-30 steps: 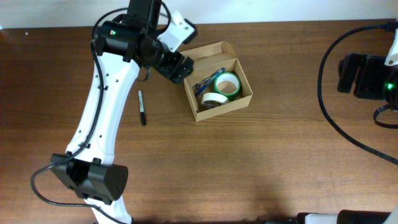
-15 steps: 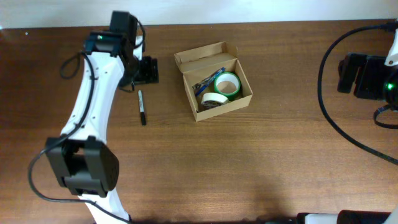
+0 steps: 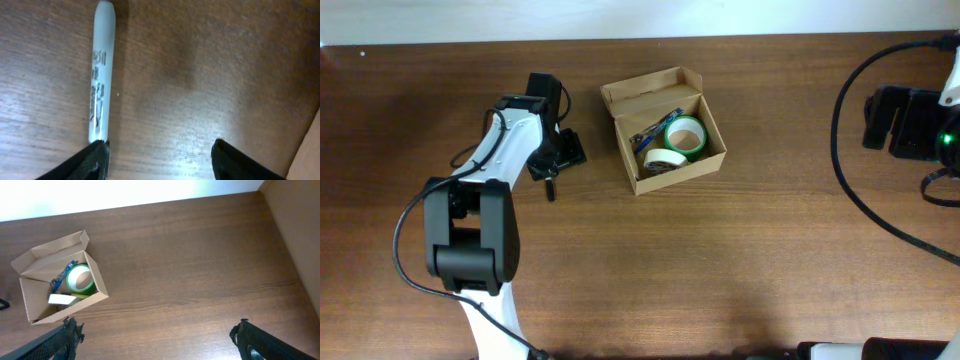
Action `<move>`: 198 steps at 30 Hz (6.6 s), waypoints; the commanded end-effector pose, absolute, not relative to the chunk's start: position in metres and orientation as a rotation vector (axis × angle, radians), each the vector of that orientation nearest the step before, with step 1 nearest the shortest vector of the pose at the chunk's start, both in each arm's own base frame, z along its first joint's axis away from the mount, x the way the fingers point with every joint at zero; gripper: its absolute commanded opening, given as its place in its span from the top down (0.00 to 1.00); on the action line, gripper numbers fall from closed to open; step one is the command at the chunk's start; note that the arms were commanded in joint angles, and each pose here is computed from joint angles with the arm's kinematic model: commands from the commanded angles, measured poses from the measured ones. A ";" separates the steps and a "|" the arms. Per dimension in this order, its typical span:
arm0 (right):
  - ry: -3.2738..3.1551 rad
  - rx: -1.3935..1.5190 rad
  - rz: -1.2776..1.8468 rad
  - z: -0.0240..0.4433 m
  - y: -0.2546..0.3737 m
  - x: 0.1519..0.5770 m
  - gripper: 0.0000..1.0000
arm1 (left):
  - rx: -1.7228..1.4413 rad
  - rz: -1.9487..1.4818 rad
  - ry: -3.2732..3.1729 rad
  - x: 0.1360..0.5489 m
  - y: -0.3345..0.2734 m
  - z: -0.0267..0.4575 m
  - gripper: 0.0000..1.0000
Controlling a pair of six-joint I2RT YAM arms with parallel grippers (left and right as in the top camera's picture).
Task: Pack container
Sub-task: 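Lower the left gripper onto the black Sharpie marker and grasp it, then carry the Sharpie into the box and release it, then lift the left gripper away and bring the right arm forward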
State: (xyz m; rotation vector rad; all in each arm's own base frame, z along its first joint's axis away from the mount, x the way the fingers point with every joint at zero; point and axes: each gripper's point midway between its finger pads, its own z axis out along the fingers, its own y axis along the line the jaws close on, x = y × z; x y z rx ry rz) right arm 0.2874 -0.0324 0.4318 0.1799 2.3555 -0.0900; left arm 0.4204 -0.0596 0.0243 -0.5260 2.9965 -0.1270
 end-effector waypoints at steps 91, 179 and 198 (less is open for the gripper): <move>2.347 0.185 -0.071 0.435 -0.031 0.282 0.01 | 1.380 -0.059 1.981 0.480 -0.263 0.182 0.98; 3.147 -0.142 0.901 0.099 0.054 0.413 0.96 | -0.204 -0.029 2.738 0.351 -0.054 0.278 0.00; 3.111 -0.272 0.959 0.071 0.083 0.426 0.96 | -0.183 -0.139 2.755 0.349 -0.068 0.278 0.00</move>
